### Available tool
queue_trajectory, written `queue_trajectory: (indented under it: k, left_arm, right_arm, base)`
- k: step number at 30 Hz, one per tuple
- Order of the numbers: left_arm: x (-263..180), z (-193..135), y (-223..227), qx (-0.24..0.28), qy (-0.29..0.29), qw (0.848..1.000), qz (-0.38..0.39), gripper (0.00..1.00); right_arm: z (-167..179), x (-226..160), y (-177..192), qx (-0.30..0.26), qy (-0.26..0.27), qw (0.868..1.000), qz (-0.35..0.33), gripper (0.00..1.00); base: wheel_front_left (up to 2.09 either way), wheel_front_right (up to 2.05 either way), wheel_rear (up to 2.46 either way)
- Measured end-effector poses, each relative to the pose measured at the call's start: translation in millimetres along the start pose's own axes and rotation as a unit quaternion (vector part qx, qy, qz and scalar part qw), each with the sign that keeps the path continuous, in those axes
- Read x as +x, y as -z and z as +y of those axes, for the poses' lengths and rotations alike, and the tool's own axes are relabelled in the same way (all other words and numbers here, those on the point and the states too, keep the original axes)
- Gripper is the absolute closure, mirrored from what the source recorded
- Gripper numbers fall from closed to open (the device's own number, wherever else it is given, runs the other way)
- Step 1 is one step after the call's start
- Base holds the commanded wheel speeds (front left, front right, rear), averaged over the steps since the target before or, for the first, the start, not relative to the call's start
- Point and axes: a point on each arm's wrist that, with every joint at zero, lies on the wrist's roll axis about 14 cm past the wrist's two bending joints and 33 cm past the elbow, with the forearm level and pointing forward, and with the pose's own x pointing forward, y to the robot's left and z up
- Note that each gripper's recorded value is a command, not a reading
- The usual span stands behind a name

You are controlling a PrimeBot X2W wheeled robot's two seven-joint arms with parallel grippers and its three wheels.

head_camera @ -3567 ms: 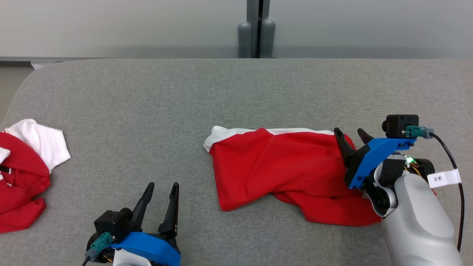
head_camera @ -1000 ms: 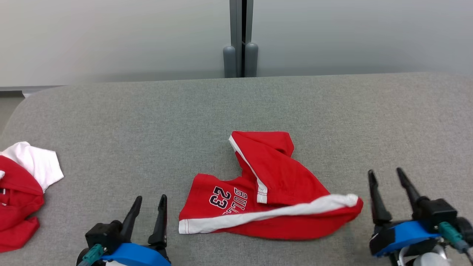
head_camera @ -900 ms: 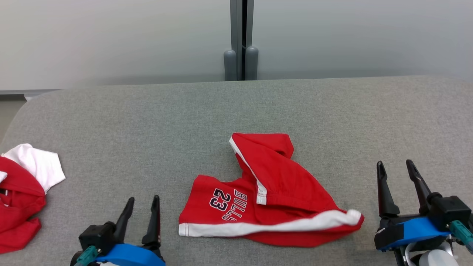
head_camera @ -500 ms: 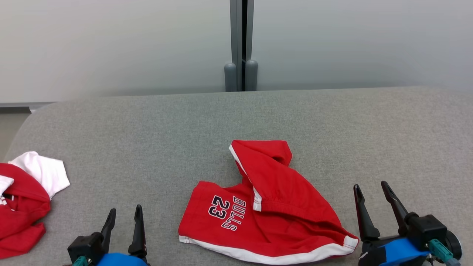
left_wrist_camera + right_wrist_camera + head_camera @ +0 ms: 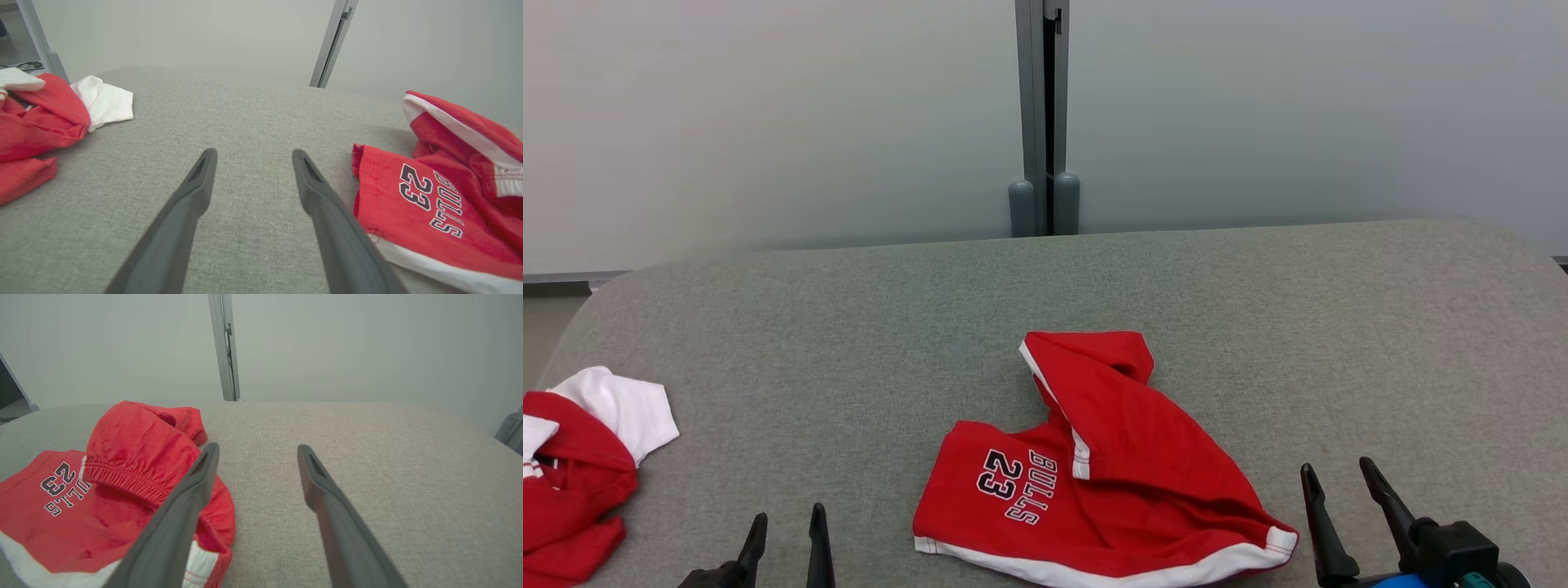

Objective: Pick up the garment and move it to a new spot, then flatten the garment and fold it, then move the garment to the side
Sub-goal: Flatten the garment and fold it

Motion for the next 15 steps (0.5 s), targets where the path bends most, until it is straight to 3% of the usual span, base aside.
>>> queue_trajectory:
  k: [7, 10, 15]
  left_arm:
    - [0, -23, 8, -0.013, 0.033, 0.999, 0.012, 0.00]
    - [-3, -51, 26, -0.034, 0.072, 0.996, 0.042, 0.00]
    - [-9, -62, 52, -0.044, 0.102, 0.990, 0.093, 0.00]
  right_arm:
    - [2, 0, 2, 0.002, -0.002, 1.000, 0.002, 0.00]
    - [1, 0, 4, 0.004, -0.001, 1.000, 0.006, 0.00]
    - [-5, -2, 9, 0.005, 0.009, 1.000, 0.015, 0.00]
  base:
    - [0.00, 0.00, 0.00]
    - [0.00, 0.00, 0.00]
    - [0.00, 0.00, 0.00]
